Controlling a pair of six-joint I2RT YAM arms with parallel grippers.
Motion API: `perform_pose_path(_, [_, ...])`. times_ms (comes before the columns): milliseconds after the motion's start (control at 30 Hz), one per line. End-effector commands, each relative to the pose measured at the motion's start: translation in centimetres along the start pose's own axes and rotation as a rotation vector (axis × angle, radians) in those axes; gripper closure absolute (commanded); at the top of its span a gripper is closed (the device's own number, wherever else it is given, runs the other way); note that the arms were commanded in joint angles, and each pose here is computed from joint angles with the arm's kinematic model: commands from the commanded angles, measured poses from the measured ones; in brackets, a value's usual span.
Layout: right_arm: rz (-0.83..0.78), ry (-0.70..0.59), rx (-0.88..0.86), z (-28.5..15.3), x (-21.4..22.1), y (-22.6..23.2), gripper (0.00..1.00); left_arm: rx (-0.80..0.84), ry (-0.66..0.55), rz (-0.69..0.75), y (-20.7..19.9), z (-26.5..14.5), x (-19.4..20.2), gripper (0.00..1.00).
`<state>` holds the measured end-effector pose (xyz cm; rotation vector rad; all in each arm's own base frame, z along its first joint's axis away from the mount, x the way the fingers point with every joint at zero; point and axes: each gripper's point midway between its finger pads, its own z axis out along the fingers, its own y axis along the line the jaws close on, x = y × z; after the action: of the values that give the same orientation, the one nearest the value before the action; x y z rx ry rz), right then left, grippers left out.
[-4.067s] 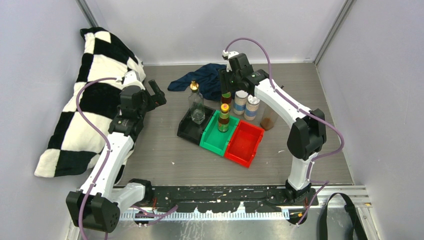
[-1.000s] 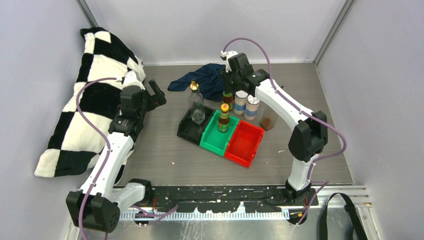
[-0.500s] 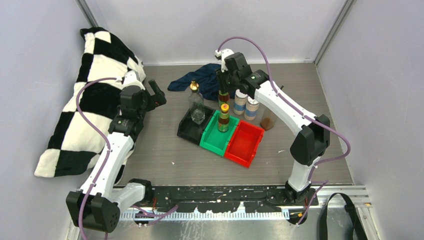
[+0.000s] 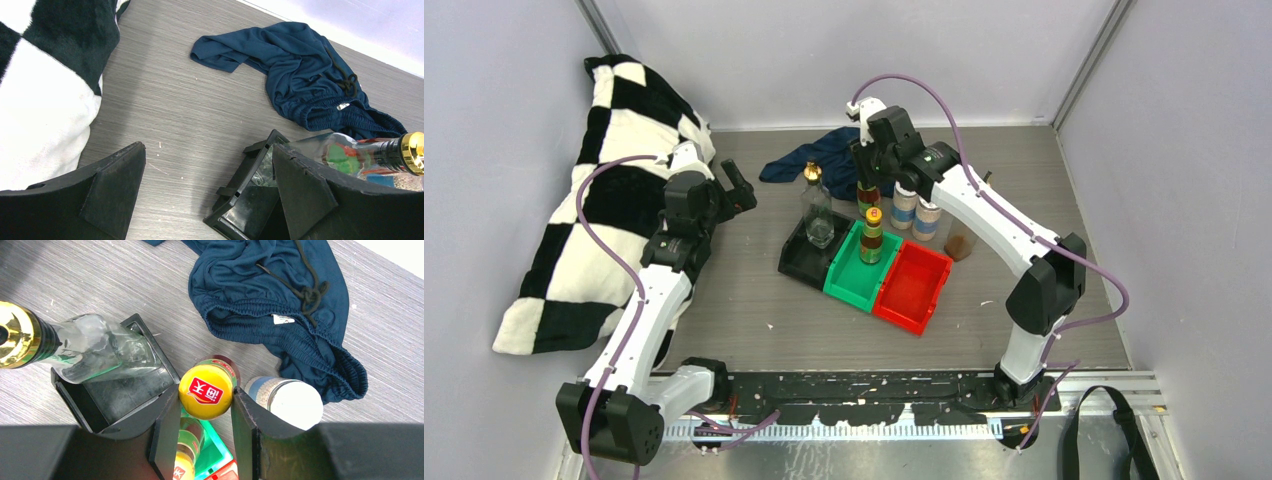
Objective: Organize the condiment bottles
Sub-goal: Place the bottle in the storage box.
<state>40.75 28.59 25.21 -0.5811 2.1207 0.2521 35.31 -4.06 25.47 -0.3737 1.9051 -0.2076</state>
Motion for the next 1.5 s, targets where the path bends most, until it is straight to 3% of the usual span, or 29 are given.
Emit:
perform_pose_path(0, [0.018,-0.305,0.012,-6.7,-9.3,-0.5,0.99,0.034,-0.062,-0.019,-0.7,-0.5,-1.8,0.02])
perform_pose_path(1467, [-0.076,-0.331,-0.029,-9.7,-9.8,4.3,0.99,0.047,-0.068,-0.029,-1.0,-0.7,-2.0,0.02])
